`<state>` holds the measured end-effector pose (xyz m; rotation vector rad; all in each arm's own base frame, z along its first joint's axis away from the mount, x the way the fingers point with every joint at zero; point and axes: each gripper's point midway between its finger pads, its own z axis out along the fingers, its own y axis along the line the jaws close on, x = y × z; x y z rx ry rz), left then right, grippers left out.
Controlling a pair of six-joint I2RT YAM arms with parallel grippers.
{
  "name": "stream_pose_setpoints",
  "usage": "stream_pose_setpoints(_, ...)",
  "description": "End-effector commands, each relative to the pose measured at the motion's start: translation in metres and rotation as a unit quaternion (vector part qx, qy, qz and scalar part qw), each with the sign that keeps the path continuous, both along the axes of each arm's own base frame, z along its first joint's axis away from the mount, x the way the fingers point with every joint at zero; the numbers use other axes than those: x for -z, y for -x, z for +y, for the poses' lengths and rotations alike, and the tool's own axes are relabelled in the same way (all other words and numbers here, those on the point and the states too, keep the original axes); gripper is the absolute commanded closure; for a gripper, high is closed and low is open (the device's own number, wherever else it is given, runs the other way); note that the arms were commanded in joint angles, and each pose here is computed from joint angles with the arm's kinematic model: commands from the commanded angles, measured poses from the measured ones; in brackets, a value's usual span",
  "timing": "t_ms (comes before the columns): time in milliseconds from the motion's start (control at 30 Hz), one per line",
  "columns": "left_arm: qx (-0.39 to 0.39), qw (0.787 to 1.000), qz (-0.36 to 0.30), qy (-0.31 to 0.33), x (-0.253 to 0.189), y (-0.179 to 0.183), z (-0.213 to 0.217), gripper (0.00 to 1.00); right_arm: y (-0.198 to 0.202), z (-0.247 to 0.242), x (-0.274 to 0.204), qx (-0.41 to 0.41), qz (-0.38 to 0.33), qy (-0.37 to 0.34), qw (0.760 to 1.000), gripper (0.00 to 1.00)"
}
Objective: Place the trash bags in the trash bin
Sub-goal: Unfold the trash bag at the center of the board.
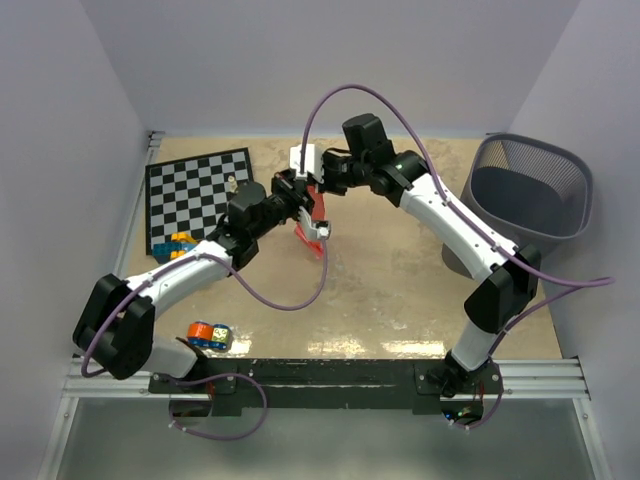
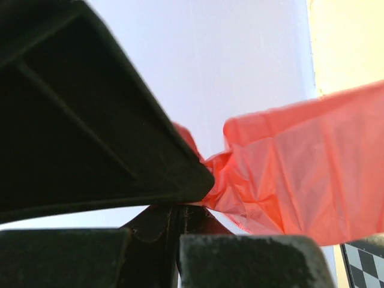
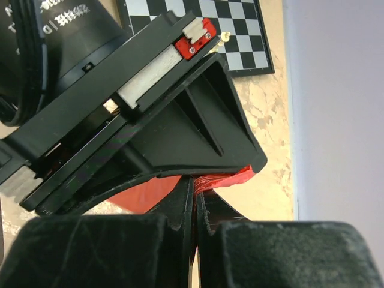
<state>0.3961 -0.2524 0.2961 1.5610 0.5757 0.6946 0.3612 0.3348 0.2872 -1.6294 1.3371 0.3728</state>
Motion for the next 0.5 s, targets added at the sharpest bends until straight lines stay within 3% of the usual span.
stream_pose_setpoints(0,-0.013,0.999,-0.023,0.027,-0.02,0.001,0.005,1.0,0.003,0.005,-0.029,-0.02,-0.015,-0.021,0.999,1.0)
stream_pose_setpoints(200,0.052,0.996,-0.046,0.057,-0.045,0.039,-0.009,1.0,-0.049,0.003,0.007,0.079,-0.027,0.001,0.996,1.0)
stream_pose_setpoints(300,0.039,0.996,-0.055,0.061,-0.054,0.029,-0.01,1.0,-0.033,0.01,0.017,0.042,-0.003,0.021,0.999,1.0)
stream_pose_setpoints(467,-0.01,0.999,-0.009,0.032,-0.019,0.0,0.001,1.0,-0.011,0.016,-0.03,0.013,-0.016,-0.033,0.999,1.0)
